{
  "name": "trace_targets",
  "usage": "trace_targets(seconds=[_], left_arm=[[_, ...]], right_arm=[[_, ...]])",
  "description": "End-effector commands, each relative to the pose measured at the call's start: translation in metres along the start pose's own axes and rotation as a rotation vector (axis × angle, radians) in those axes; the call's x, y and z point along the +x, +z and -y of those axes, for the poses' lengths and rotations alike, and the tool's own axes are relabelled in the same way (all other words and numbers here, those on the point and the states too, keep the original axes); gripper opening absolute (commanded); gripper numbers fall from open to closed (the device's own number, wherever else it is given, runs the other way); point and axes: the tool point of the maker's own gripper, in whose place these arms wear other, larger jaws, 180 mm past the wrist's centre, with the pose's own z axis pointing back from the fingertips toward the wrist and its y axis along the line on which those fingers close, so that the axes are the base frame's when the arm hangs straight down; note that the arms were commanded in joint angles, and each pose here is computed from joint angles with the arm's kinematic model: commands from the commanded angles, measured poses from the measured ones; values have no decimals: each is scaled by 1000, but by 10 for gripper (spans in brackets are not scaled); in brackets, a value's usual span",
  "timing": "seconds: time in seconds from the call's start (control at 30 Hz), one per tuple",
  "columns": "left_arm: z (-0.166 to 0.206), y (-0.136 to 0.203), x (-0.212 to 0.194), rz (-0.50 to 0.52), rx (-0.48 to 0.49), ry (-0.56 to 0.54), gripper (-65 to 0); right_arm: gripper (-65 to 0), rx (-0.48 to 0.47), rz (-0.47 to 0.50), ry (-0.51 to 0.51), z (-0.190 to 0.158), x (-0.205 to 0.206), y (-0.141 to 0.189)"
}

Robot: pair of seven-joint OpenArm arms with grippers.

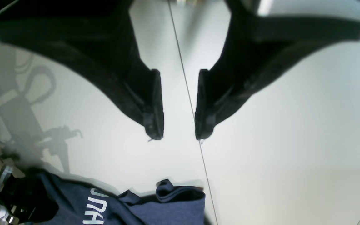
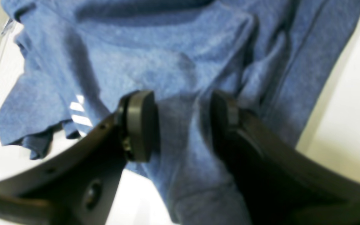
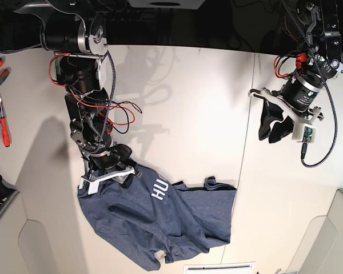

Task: Layout the t-shirt on the table in an organized manner, then fold the t-shirt properly
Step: 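Hold the shirt edge with the right gripper and adjust its grip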

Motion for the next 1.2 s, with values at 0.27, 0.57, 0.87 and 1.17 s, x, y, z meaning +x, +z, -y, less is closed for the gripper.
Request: trace_targets(seconds=[0.27,0.57,0.87,1.17], left_arm=[[0,1,13,43,-6,-6,-439],[0,1,13,44,-6,-6,-439],[0,1,13,44,-6,-6,-439],[0,1,13,44,-7,-6,-439]], right_arm=[[-372,30,77,6,-10,23,1],[-372,-6,160,85,-7,59,6],[-372,-45,85,72,3,40,5],[-374,-61,54,65,11,22,9]])
